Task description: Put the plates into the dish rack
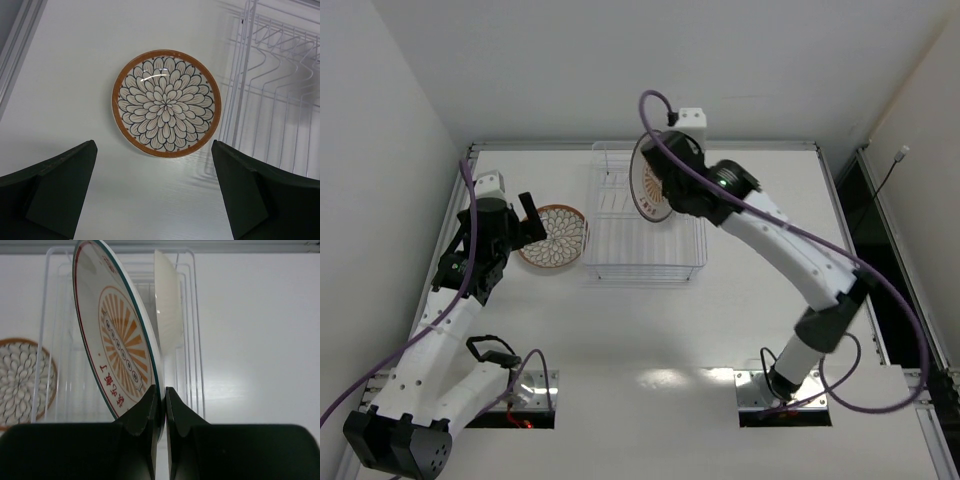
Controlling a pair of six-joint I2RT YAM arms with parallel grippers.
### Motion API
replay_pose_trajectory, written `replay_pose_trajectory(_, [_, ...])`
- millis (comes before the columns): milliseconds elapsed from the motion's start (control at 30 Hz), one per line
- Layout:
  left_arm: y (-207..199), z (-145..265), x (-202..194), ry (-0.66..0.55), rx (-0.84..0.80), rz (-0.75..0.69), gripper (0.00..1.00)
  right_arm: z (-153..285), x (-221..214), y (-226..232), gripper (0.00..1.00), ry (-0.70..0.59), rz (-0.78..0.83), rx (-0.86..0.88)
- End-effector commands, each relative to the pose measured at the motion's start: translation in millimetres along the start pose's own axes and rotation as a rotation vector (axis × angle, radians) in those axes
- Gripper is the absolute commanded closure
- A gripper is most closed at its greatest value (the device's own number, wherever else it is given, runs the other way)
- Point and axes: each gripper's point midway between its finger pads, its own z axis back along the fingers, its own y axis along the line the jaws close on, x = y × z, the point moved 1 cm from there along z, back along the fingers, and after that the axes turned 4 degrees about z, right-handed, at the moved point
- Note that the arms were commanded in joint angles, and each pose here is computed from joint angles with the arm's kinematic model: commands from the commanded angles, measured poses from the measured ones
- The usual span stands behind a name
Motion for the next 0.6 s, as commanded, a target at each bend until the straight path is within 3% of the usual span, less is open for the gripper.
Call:
replay_pose_trajectory(0, [-2.8,3.2,10.4,-0.034,-0.008,0.02,0.0,-20.9,31.0,6.6,1.0,-0.092,-0.012,-0.155])
replay_pose_trajectory(33, [-2.8,3.2,10.4,-0.034,-0.008,0.02,0.0,-22.0,45.0,6.6,1.0,-0.127,-0.032,-0.189])
replay_pose_trajectory(567, [-2.8,1.0,8.7,-0.026,-0.004,0.017,0.0,-74.0,30.2,22.3,1.0,-0.185,0.083,-0.465])
